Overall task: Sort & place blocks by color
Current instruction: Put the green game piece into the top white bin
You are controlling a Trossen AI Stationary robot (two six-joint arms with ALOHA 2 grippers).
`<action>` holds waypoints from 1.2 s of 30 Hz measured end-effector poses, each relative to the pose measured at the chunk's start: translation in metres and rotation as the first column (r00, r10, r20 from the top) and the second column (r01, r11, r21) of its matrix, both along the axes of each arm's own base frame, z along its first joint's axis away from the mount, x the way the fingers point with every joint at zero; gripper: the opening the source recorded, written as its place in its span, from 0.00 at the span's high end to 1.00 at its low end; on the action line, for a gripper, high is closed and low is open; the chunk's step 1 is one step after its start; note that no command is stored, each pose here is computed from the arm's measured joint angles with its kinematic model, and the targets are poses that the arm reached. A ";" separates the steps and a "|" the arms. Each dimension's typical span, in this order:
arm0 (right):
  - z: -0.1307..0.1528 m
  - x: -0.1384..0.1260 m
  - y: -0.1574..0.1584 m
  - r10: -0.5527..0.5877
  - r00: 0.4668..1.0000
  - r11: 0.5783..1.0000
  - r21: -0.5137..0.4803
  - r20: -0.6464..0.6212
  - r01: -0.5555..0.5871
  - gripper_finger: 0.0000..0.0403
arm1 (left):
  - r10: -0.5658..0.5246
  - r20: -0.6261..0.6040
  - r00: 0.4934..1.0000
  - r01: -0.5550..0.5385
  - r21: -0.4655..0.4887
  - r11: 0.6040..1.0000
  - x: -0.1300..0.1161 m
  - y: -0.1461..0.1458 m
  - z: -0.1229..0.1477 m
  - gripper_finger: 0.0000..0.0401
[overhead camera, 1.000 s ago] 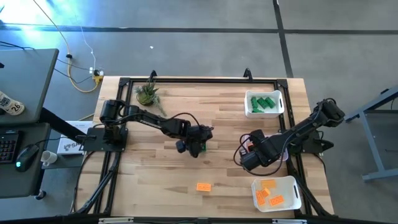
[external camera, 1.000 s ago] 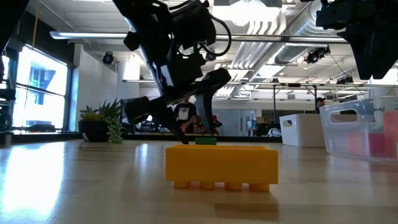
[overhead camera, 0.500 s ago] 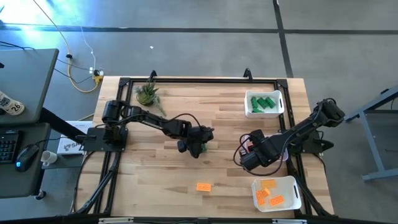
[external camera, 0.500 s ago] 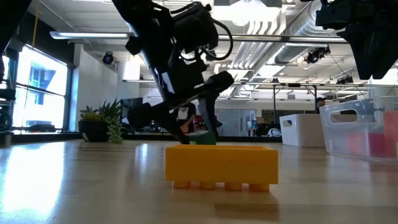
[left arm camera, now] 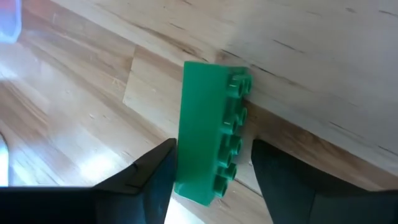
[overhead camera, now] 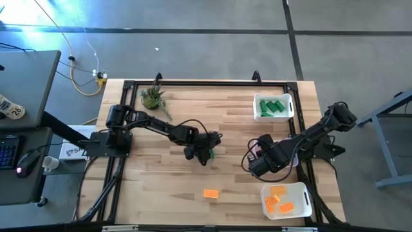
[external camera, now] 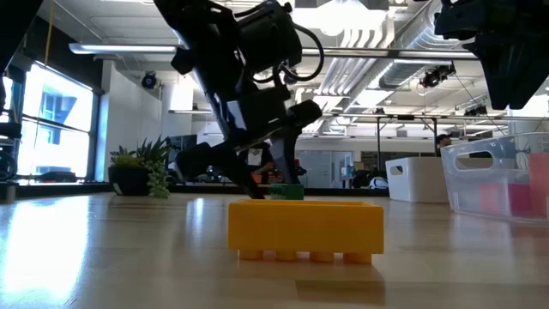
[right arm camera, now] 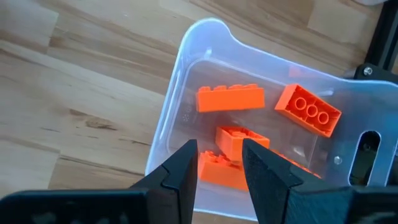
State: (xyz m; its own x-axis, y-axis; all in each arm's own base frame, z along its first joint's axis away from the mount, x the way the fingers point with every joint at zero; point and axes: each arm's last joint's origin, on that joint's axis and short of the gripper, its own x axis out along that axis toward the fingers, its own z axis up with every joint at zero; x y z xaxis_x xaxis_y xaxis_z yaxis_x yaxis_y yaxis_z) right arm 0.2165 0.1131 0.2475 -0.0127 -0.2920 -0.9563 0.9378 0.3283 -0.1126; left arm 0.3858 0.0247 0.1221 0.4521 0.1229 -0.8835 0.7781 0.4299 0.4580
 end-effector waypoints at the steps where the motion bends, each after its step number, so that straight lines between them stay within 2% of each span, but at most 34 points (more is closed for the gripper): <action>1: 0.000 0.000 0.000 0.001 1.000 1.000 -0.005 0.003 -0.001 0.72 | 0.012 0.001 1.000 -0.012 -0.006 1.000 0.000 0.000 0.000 0.52; 8: 0.000 0.002 0.001 -0.003 1.000 1.000 0.001 0.021 0.003 0.72 | 0.136 0.015 0.991 -0.134 -0.076 0.988 -0.001 0.000 0.002 0.73; 12: -0.001 0.005 0.002 -0.003 0.998 1.000 0.012 0.059 0.002 0.72 | 0.260 0.029 0.965 -0.253 -0.146 0.956 -0.002 0.003 0.006 0.84; 16: -0.001 0.009 0.003 -0.042 0.991 0.999 0.001 0.129 0.043 0.72 | 0.367 0.019 0.930 -0.352 -0.237 0.905 -0.003 0.010 0.008 0.84; 19: 0.000 0.013 0.004 -0.055 0.980 0.998 0.000 0.190 0.056 0.72 | 0.436 -0.009 0.900 -0.416 -0.319 0.852 -0.005 0.018 0.011 0.84; 24: 0.001 0.024 0.008 0.003 0.957 1.000 0.002 0.290 -0.003 0.72 | 0.484 -0.052 0.873 -0.441 -0.509 0.739 -0.008 0.029 0.025 0.84; 27: 0.002 0.033 0.008 0.047 0.932 0.999 0.002 0.359 -0.051 0.72 | 0.497 -0.058 0.866 -0.433 -0.585 0.686 -0.010 0.036 0.036 0.84; 30: 0.005 0.043 0.006 0.074 0.898 0.997 -0.019 0.434 -0.073 0.72 | 0.494 -0.063 0.867 -0.418 -0.632 0.652 -0.013 0.042 0.045 0.84; 36: 0.012 0.066 -0.004 0.099 0.812 0.995 -0.048 0.575 -0.087 0.71 | 0.469 -0.058 0.882 -0.370 -0.700 0.611 -0.020 0.046 0.065 0.84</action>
State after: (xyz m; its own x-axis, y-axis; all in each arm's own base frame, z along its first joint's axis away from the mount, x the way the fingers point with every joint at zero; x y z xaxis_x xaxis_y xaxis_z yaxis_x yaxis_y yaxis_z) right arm 0.2825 0.1092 0.2597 0.5672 -0.2816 -0.7739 0.7980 0.4203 0.4319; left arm 0.3662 0.0708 0.1870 0.6115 -0.2773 -0.7411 0.3927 0.9195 -0.0200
